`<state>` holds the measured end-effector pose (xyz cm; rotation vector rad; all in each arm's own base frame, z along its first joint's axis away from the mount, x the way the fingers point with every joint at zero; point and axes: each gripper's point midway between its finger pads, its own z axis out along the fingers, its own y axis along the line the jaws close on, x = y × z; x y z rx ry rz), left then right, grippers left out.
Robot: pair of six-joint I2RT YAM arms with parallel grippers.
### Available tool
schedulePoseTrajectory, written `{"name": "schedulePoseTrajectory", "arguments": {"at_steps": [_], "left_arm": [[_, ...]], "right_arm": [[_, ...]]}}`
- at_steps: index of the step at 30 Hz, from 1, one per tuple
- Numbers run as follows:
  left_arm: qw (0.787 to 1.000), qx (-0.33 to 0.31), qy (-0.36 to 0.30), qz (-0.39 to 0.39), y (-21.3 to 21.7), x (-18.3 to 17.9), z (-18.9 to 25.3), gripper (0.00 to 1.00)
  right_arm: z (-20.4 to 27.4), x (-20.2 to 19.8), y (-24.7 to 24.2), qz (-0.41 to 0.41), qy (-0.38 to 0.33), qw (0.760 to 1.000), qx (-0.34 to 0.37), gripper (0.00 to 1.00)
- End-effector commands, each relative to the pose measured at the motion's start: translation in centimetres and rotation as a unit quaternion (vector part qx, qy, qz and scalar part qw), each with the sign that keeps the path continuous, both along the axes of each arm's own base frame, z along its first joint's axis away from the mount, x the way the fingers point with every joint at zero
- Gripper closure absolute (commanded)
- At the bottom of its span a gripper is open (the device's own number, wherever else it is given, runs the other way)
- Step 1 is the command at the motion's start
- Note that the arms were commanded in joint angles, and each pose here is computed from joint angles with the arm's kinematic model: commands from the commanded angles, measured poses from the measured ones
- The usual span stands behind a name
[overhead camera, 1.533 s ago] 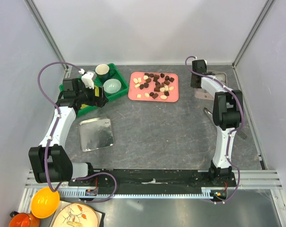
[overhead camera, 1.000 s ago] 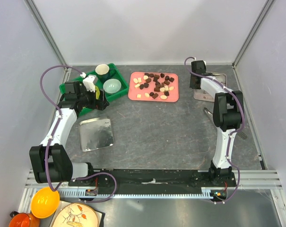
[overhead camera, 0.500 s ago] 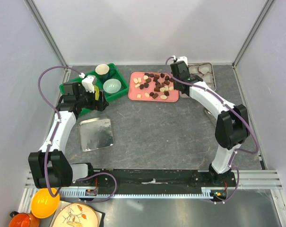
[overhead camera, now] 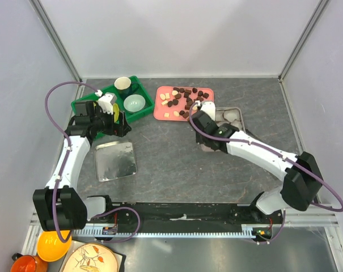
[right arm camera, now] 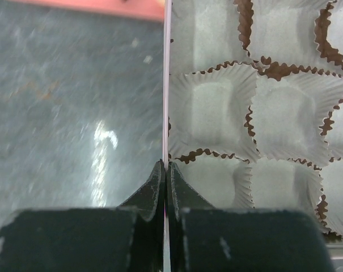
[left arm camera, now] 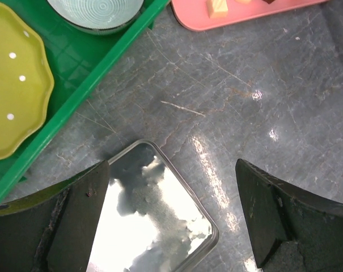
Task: Pack the chocolate
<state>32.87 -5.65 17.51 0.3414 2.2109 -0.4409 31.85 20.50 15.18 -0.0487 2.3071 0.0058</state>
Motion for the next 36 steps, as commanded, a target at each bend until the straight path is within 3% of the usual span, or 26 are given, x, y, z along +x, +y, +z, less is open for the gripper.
{"name": "schedulePoseTrajectory", "arguments": {"at_steps": [1,10,24,27,31,34,36], "left_arm": [[0.999,0.002,-0.027,-0.024,-0.5,-0.7,1.9,0.01],[0.999,0.008,-0.031,-0.025,-0.4,-1.0,2.3,0.01],[0.999,0.010,-0.036,-0.033,-0.5,-1.1,2.7,0.01],[0.999,0.011,-0.035,-0.032,-0.4,-1.1,2.7,0.01],[0.999,0.012,-0.034,-0.032,-0.4,-1.2,2.5,0.01],[0.999,0.011,-0.028,-0.030,-0.3,-1.1,2.1,0.01],[0.999,0.010,-0.024,-0.032,-0.4,-1.1,1.9,0.01]], "right_arm": [[0.1,-3.9,3.1,-0.007,-0.008,0.999,0.052,1.00],[-4.1,-10.4,10.4,0.008,0.026,0.995,0.099,1.00],[-7.7,-11.4,17.9,0.036,0.068,0.989,0.130,0.99],[-7.6,-11.2,19.7,0.053,0.074,0.987,0.133,0.81],[-7.2,-11.4,20.8,0.070,0.081,0.984,0.141,0.47],[-6.2,-11.3,20.5,0.072,0.073,0.984,0.146,0.31],[-5.1,-11.3,20.2,0.075,0.066,0.983,0.154,0.30]]}}
